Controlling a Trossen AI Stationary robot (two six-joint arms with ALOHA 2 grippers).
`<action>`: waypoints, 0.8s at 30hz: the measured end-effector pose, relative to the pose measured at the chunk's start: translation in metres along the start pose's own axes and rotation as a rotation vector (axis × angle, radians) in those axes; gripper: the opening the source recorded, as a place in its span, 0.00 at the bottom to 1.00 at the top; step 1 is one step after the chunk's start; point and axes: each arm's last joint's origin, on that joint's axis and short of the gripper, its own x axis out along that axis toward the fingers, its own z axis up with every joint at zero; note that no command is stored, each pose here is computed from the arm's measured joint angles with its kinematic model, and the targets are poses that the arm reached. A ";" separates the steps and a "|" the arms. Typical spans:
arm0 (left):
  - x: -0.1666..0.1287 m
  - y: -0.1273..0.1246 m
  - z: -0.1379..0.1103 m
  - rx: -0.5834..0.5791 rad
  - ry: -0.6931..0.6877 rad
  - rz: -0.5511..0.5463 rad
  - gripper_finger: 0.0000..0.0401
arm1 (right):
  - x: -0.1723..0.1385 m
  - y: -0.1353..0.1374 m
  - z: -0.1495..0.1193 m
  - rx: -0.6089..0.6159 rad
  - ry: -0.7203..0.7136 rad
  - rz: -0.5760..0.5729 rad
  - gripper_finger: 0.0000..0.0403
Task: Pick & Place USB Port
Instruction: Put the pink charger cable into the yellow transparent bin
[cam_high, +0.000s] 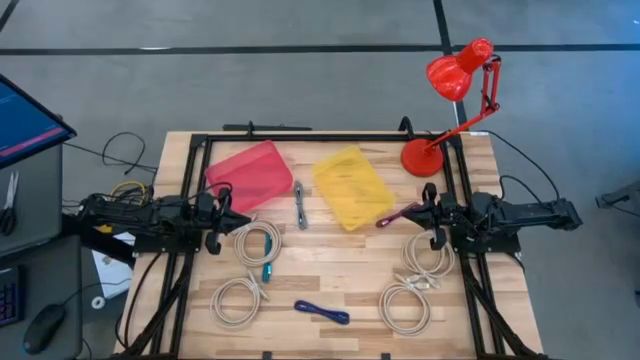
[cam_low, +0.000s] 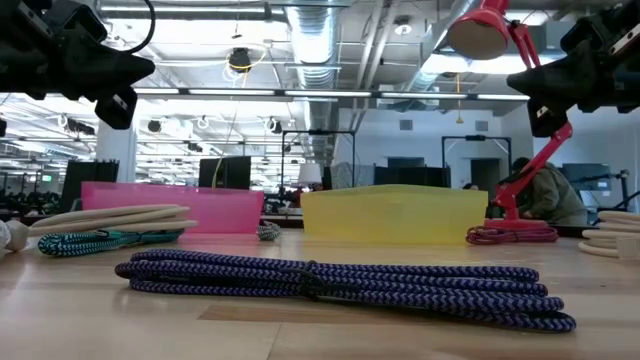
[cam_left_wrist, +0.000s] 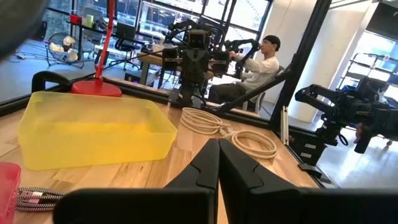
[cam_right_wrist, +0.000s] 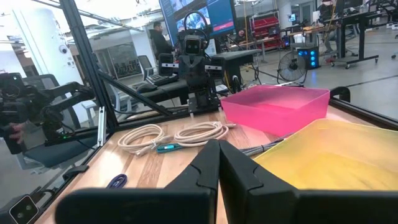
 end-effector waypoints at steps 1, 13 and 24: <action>0.000 0.000 0.000 0.000 0.000 0.000 0.01 | 0.000 0.000 0.000 0.000 0.000 0.000 0.00; 0.000 0.000 0.001 -0.063 -0.012 -0.003 0.01 | 0.000 0.000 0.000 0.000 -0.001 -0.001 0.00; 0.000 0.000 0.001 -0.134 -0.014 -0.004 0.01 | 0.000 0.000 0.000 0.000 -0.001 -0.001 0.00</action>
